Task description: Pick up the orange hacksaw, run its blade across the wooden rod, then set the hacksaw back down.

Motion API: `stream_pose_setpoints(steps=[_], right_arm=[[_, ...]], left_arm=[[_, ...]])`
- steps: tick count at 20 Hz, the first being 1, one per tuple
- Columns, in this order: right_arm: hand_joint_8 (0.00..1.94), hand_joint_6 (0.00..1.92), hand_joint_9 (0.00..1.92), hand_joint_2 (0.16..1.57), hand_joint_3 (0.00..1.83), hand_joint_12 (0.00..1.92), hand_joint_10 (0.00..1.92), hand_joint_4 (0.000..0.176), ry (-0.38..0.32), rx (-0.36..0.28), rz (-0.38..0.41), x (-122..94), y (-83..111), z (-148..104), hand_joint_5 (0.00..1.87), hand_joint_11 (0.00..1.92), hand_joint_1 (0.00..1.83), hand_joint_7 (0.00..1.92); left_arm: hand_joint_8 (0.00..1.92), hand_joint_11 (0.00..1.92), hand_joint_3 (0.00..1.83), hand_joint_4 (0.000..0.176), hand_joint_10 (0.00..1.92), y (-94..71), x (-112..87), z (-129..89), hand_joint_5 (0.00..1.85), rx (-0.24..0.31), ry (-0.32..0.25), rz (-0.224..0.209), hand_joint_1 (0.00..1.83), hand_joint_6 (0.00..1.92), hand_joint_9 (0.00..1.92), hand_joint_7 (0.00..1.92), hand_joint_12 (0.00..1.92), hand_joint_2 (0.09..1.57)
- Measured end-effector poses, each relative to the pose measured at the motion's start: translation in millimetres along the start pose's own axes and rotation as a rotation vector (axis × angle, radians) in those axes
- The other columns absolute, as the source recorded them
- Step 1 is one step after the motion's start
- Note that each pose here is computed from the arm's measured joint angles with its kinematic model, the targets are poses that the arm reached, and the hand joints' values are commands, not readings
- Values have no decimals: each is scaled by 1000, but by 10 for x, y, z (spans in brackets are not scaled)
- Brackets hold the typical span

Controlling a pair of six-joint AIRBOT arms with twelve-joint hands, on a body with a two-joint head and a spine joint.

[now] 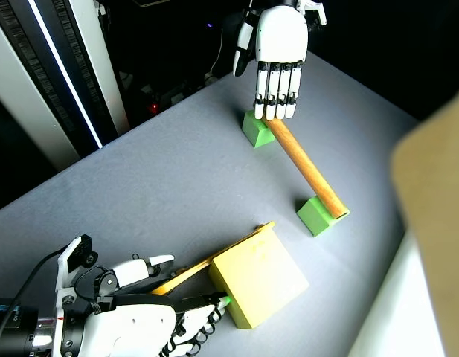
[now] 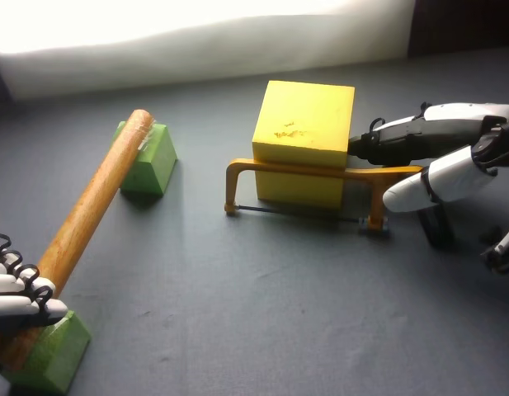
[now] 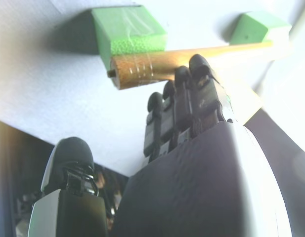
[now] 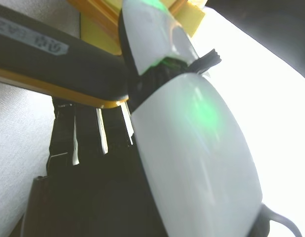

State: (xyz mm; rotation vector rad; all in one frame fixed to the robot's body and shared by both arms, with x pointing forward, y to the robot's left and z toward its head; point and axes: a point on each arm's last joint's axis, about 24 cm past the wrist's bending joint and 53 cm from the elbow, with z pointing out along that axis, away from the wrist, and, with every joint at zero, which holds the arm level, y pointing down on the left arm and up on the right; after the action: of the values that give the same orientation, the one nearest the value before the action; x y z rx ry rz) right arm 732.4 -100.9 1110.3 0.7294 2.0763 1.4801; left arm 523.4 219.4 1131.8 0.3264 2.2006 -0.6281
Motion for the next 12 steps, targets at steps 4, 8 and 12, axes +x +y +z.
stream_pose_setpoints(steps=[4, 8, 12], right_arm=[[4, 6, 258, 1150, 0, 867, 6, 0, -10, -2, -8, -7, 38, 33, 218, 0, 1011, 243], [14, 18, 532, 1180, 1, 1197, 27, 0, -35, -3, 3, -50, 78, 69, 451, 168, 1164, 527], [885, 1087, 971, 1200, 3, 1241, 128, 0, -70, 0, 22, -119, 100, 90, 687, 600, 1213, 930]], left_arm=[[0, 0, 1, 0, 0, 1, -1, -1, 133, 0, 0, 0, 302, 1, 127, 127, 349, 1255], [3, 0, 0, 0, 4, 4, -1, -1, 158, -1, 0, 0, 313, 4, 147, 144, 420, 1250], [1, 0, 2, 0, 0, 13, -6, 0, 142, -6, -2, 0, 284, 0, 136, 136, 400, 1259]])
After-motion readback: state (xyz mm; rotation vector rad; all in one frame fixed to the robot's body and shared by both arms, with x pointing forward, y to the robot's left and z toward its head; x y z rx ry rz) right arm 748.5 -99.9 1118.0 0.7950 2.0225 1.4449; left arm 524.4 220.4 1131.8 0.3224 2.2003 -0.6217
